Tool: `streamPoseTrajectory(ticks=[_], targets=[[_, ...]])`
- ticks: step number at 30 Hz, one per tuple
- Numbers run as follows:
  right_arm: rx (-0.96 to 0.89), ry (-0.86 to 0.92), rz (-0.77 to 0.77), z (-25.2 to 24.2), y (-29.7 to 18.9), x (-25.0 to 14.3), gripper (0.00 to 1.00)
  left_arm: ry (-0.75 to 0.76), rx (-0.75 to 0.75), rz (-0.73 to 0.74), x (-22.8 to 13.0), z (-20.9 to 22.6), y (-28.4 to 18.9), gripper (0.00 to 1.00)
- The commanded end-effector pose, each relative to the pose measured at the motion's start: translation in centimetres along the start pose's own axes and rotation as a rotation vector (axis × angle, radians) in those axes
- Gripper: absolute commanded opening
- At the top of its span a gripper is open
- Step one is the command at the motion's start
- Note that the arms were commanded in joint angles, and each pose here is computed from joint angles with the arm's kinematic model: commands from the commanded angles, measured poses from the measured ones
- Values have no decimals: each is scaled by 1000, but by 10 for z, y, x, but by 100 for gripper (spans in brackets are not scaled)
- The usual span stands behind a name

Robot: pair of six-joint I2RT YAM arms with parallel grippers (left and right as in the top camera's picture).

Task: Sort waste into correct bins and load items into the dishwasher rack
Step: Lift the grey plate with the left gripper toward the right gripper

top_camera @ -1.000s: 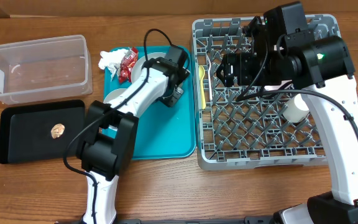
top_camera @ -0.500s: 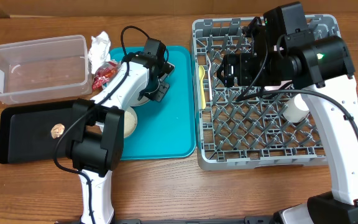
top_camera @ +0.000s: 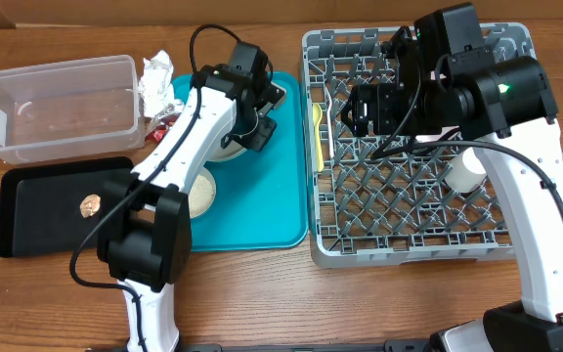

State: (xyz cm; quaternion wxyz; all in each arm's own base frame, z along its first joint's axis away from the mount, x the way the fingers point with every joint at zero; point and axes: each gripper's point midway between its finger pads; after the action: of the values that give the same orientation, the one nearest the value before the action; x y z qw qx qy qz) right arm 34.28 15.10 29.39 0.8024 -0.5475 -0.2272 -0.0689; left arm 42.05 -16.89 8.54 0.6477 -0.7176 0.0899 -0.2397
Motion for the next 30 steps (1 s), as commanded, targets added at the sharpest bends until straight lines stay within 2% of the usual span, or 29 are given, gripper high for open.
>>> streamPoseTrajectory(ticks=[1, 6, 10, 13, 16, 20, 28, 30], targets=[[5, -15, -29, 2, -1, 6, 93, -5, -20, -118, 19, -11, -66, 4], [0, -7, -80, -5, -4, 19, 93, -16, -13, -282, 25, -16, -146, 4], [-10, 9, -101, -13, -6, 24, 93, -6, -25, -314, 13, -23, -175, 4], [-22, 27, -124, -24, -10, 30, 94, 49, -35, -281, -1, -28, -180, 4], [6, 17, -140, -26, -12, 34, 95, 211, -128, -207, -24, -47, -178, 4], [180, -175, -131, 5, -15, 29, 95, 388, -218, -135, -49, -68, -177, 4], [208, -186, -133, 9, -16, 29, 95, 572, -352, -216, -64, -100, -206, 4], [315, -137, -129, 26, -21, 28, 95, 639, -340, -264, -73, -103, -225, 4]])
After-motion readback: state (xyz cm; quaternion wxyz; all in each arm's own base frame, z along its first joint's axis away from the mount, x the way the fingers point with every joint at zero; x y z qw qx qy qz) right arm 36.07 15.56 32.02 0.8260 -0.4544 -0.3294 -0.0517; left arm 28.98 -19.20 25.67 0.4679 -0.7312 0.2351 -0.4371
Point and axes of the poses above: each gripper's point midway between its finger pads, its own y axis out along the fingers, its own z axis along the line the jaws close on, x = y × z, and after that the axes turned 6 degrees about -y, right-handed
